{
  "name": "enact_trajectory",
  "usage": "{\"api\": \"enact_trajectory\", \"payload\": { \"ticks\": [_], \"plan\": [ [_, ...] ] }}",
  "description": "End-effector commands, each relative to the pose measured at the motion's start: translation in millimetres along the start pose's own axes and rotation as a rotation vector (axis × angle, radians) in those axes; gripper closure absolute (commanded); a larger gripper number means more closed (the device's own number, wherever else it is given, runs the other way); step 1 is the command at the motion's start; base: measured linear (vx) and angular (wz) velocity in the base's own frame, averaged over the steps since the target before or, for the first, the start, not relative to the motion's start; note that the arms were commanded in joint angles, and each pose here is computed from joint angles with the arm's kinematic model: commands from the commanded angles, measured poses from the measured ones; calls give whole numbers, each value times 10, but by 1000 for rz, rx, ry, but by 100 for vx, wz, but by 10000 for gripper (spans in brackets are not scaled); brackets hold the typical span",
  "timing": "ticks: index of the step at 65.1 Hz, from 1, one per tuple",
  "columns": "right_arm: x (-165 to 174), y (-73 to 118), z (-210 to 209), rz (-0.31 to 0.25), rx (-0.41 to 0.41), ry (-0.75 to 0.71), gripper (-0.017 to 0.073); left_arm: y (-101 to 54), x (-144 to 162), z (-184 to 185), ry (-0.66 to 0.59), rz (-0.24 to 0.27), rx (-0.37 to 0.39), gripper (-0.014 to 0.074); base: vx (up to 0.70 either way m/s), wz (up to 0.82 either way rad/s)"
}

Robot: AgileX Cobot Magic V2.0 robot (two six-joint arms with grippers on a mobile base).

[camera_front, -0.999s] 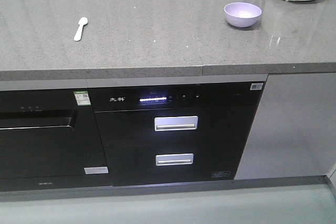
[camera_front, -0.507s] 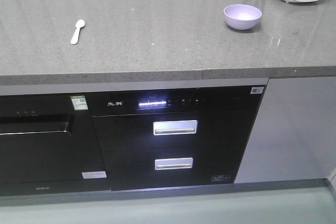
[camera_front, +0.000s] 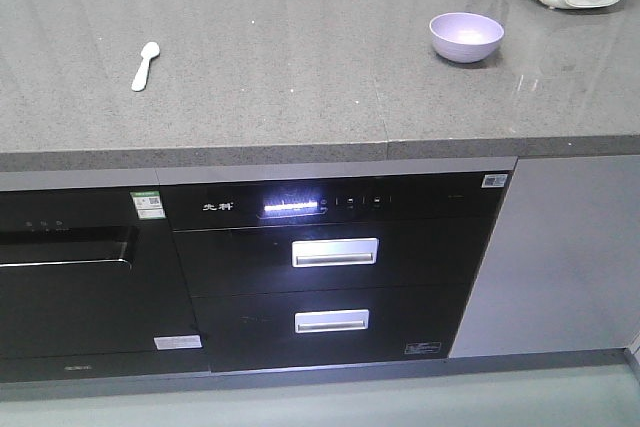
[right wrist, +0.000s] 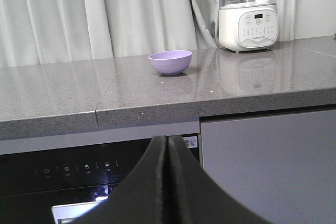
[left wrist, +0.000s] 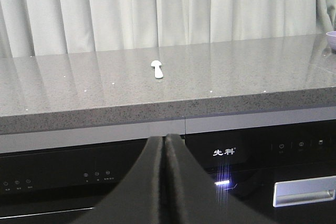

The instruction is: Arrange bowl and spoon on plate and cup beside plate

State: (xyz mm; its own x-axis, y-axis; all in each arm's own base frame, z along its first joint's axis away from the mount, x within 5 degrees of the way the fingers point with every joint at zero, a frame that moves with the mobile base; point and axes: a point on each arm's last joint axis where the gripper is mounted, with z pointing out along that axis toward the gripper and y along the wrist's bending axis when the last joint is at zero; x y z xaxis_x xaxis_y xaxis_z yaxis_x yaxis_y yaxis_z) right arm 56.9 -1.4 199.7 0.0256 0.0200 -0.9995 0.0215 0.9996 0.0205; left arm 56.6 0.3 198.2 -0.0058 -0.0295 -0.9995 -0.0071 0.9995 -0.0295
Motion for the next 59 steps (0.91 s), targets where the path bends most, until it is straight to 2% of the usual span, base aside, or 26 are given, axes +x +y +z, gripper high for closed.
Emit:
{"api": "enact_trajectory", "payload": {
  "ticks": [1, 59],
  "plan": [
    [-29, 4, -8, -16, -3, -73, 561, 5, 33, -1, -54, -10, -3, 599, 4, 1],
    [-29, 4, -8, -16, -3, -73, 561, 5, 33, -1, -54, -10, -3, 599, 4, 1]
  ]
}}
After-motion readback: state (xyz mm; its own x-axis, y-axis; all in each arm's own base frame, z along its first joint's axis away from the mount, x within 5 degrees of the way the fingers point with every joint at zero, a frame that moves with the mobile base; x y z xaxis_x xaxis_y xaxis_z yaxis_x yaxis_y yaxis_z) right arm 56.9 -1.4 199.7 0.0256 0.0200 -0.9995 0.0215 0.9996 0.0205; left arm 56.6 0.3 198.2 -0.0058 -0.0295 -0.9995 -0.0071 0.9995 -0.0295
